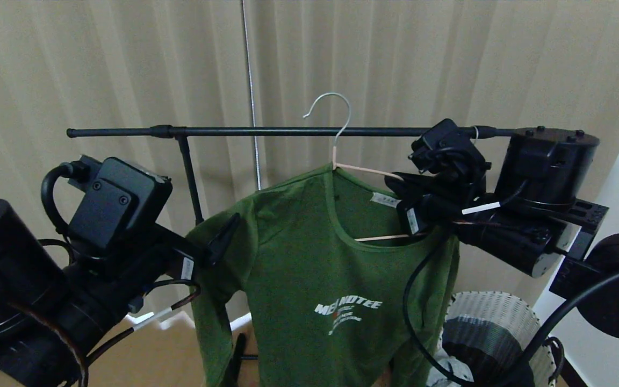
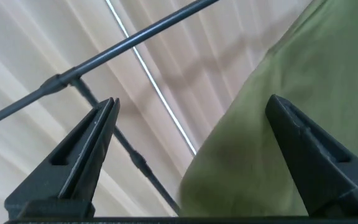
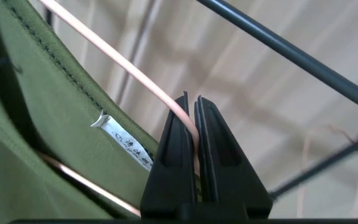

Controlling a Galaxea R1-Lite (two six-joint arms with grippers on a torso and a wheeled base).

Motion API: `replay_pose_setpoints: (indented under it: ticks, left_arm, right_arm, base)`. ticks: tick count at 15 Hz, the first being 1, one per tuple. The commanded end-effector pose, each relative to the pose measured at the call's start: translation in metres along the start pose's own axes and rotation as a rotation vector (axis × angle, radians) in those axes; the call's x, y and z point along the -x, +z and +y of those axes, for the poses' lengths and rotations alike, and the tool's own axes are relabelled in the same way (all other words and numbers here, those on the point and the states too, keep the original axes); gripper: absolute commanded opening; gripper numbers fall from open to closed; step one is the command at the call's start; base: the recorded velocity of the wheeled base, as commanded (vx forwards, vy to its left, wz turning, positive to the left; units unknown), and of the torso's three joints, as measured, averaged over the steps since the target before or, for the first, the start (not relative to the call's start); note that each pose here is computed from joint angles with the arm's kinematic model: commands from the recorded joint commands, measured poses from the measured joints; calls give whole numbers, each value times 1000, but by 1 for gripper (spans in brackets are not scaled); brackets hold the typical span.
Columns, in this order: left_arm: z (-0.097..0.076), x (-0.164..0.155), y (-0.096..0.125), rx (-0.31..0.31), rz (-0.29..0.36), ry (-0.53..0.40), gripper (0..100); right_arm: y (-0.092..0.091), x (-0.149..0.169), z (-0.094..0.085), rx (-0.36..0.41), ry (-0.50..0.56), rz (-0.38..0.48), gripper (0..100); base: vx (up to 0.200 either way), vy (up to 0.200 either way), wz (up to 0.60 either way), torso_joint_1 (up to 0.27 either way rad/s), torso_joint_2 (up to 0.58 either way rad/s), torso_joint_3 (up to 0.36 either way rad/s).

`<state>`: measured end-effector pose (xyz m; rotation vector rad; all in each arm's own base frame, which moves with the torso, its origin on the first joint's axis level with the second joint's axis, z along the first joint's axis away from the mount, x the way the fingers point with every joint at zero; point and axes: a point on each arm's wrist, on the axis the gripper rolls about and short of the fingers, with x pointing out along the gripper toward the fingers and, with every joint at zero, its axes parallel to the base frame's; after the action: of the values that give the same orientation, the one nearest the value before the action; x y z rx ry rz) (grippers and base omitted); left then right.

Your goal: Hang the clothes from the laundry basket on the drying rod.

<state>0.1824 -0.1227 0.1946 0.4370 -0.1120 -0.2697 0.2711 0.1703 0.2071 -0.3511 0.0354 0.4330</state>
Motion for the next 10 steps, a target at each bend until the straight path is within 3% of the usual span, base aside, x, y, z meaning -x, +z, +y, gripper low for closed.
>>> replay_pose_setpoints:
  ticks: [1,4,7,10]
  left_arm:
    - [3,8,-1,1,-3,0,100]
    - [0,18,-11,-9,-14,-94,100]
    - [7,19,-21,-17,25,-65,100]
    - [6,28,-43,-23,113,-78,100]
  right_arm:
    - [2,10,-13,-6,-34,-9,0]
    - [-3,21,-25,-13,-73,4,0]
    - [-2,30,-30,-15,-86,-4,0]
    - [3,42,-35,-22,-102,-28,0]
  base:
    - [0,0,0,0,0,0]
    - [0,0,0,0,0,0]
    - [0,0,0,0,0,0]
    - [0,0,0,0,0,0]
